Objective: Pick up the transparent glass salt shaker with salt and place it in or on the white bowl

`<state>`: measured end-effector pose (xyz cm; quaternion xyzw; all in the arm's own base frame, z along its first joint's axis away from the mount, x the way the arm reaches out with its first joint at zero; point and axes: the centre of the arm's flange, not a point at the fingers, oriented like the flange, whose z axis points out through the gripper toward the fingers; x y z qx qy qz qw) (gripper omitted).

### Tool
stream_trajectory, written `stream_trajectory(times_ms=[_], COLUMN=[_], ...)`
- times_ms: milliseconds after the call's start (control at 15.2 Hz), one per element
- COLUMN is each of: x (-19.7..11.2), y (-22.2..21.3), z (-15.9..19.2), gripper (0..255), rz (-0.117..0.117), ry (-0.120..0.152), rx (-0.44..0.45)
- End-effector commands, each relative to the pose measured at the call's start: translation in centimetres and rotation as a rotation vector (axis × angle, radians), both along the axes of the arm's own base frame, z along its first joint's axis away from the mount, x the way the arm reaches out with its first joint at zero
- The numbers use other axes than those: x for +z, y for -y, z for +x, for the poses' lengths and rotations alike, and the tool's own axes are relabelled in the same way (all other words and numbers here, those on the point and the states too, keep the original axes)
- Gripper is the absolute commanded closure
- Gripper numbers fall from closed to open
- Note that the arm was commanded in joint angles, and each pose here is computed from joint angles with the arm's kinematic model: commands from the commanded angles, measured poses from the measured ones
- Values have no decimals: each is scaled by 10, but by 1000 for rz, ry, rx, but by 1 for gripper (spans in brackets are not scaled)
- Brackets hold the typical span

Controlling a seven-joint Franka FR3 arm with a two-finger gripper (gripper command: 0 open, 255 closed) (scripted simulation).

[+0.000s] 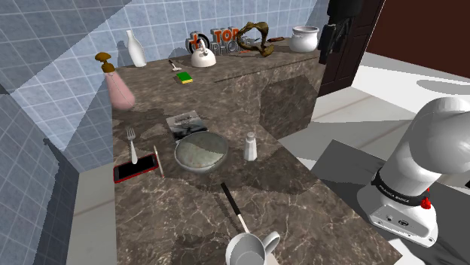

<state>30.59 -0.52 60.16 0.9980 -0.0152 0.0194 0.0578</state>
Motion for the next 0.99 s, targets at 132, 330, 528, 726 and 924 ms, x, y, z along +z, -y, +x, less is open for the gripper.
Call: stream_trajectory(times_ms=[132, 330, 528, 726, 924], x=[-15, -39, -62, -86, -109], y=[-17, -43, -69, -96, -122], z=[13, 33, 52, 71, 88], gripper=[0, 0, 0, 0, 0], rz=[4, 9, 15, 21, 26], ry=[-10, -25, -39, -54, -69], rx=[5, 13, 20, 28, 36])
